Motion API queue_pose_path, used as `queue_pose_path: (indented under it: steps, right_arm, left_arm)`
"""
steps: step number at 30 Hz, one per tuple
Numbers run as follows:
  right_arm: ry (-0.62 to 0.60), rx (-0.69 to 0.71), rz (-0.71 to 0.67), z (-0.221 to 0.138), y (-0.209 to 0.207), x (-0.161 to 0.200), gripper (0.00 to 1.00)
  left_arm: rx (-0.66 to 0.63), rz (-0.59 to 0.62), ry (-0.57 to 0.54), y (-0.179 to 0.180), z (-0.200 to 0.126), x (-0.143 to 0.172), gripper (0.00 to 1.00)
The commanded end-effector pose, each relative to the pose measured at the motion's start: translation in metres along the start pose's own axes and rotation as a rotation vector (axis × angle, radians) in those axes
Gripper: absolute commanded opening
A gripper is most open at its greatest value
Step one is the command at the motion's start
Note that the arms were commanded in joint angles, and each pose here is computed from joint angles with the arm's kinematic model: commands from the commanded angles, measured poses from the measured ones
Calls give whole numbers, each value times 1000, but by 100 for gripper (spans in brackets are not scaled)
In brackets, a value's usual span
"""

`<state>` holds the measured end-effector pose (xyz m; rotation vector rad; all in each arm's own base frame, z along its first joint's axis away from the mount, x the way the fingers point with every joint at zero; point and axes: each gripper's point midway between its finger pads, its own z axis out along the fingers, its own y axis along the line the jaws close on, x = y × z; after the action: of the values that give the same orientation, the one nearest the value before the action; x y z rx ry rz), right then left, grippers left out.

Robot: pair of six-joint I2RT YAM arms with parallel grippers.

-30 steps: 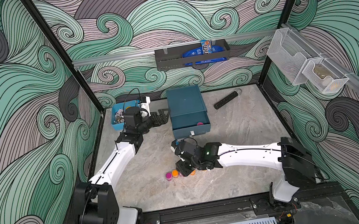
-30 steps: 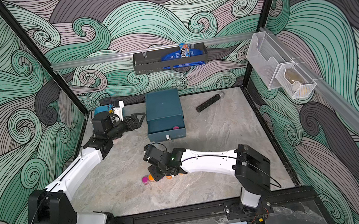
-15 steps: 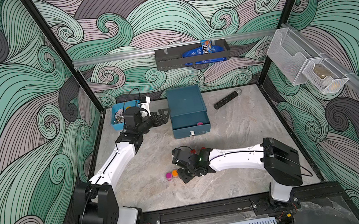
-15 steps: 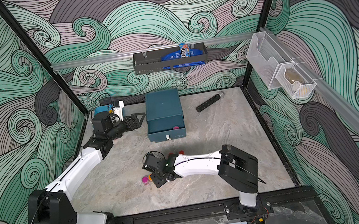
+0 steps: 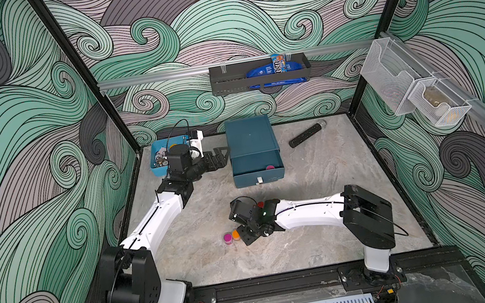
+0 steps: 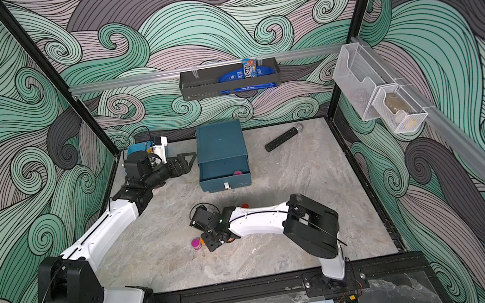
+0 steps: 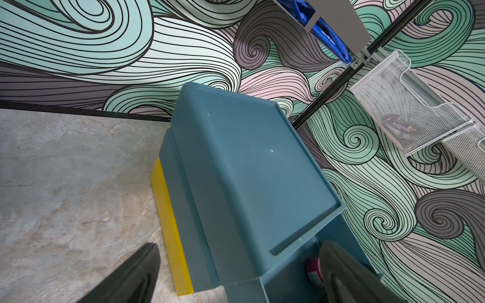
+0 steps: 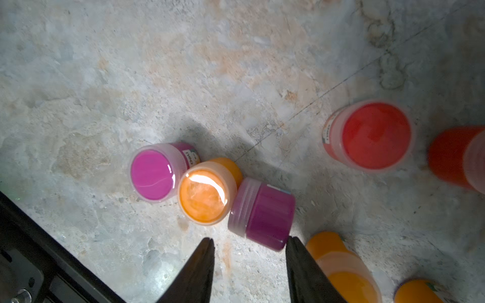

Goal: Put the paint cans in the drawer according to color
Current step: Pick up the paint can at the center of the board.

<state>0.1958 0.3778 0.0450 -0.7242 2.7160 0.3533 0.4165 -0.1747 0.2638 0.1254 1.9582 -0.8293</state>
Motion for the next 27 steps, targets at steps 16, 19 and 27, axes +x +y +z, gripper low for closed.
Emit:
queue_pose_path:
  steps: [16,19,27]
  right_arm:
    - [13,76,0,22,-14,-3,48]
    - [11,85,-1,23,-16,-3,45]
    - [-24,84,-3,12,-17,-9,25]
  left_arm:
    - [9,3,-14,-3,-4,-8,98]
    - [9,2,-15,-3,-4,-8,98]
    - [8,2,-15,-2,-4,-8,98]
